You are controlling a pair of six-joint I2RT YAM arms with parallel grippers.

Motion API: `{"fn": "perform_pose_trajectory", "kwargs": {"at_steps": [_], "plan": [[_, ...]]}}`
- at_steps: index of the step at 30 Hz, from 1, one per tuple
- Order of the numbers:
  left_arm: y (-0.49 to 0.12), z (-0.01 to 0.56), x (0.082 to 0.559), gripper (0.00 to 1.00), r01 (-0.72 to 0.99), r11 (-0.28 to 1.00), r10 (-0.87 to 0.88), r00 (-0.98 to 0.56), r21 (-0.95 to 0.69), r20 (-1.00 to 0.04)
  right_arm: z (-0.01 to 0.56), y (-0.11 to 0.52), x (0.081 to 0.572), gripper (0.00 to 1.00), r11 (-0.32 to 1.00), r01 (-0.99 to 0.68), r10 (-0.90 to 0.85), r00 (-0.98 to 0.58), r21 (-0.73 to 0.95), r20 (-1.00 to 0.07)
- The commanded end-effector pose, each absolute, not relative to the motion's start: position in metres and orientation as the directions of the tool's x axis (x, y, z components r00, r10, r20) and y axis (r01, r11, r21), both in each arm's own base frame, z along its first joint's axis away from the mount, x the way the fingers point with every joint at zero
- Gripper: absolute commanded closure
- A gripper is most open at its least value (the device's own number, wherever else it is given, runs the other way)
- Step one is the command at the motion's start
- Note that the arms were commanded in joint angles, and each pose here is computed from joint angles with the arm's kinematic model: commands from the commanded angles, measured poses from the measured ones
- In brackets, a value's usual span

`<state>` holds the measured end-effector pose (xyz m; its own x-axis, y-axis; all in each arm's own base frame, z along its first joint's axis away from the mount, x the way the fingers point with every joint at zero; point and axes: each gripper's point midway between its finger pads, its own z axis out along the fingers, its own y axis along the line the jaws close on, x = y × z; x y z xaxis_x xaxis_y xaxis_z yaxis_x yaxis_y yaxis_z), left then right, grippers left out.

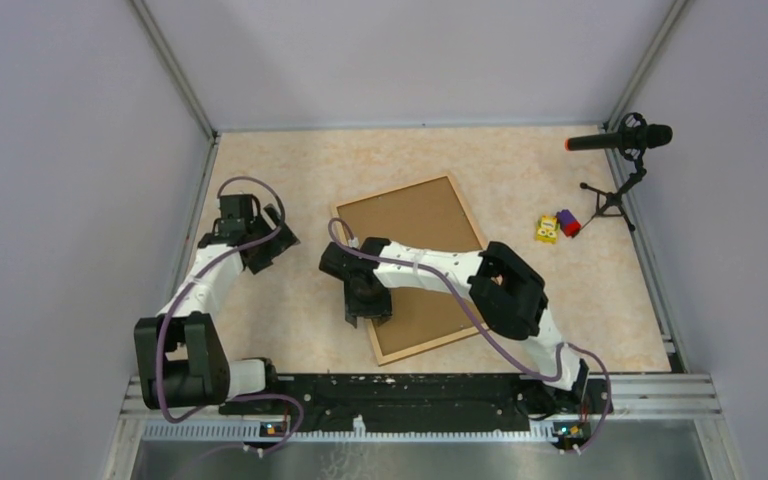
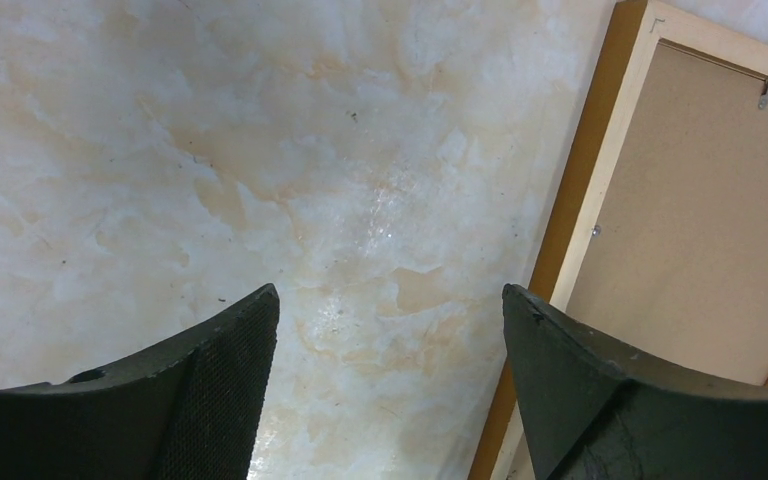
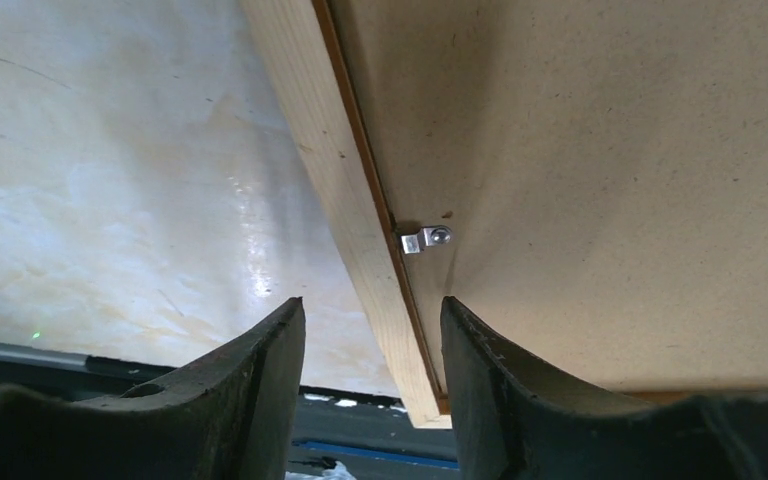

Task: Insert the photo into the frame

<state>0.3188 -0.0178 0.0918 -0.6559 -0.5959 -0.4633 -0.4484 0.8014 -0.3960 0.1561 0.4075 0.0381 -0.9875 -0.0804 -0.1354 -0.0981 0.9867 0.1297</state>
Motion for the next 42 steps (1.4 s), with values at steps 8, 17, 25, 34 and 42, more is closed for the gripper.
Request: {"fn": "perform_pose_trajectory", "kwargs": {"at_steps": [8,17,25,34,42], "plan": [[-0.015,0.105,0.323,0.16,-0.433,0.766,-0.637,-0.609,-0.475,-0.473,0.038,0.413,0.152,0.55,0.982,-0.179,-0.166,-0.971,0.064,-0.17],[-0.012,0.105,0.323,0.17,-0.438,0.745,-0.659,-0.6,-0.504,-0.453,0.024,0.404,0.147,0.72,0.981,-0.174,-0.183,-0.977,-0.083,-0.113],[-0.013,0.105,0.324,0.18,-0.423,0.739,-0.661,-0.603,-0.524,-0.446,0.064,0.407,0.18,1.0,0.989,-0.123,-0.141,-0.95,-0.082,-0.279],[-0.068,0.124,0.325,0.1,-0.1,0.669,-0.557,-0.723,-0.737,-0.407,0.157,0.436,0.201,1.0,0.89,-0.319,-0.108,-0.842,0.327,-0.529],[-0.146,0.146,0.296,0.03,0.064,0.447,-0.449,-0.846,-0.892,-0.286,0.2,0.423,0.216,1.0,0.752,-0.388,-0.027,-0.827,0.534,-0.562]]}}
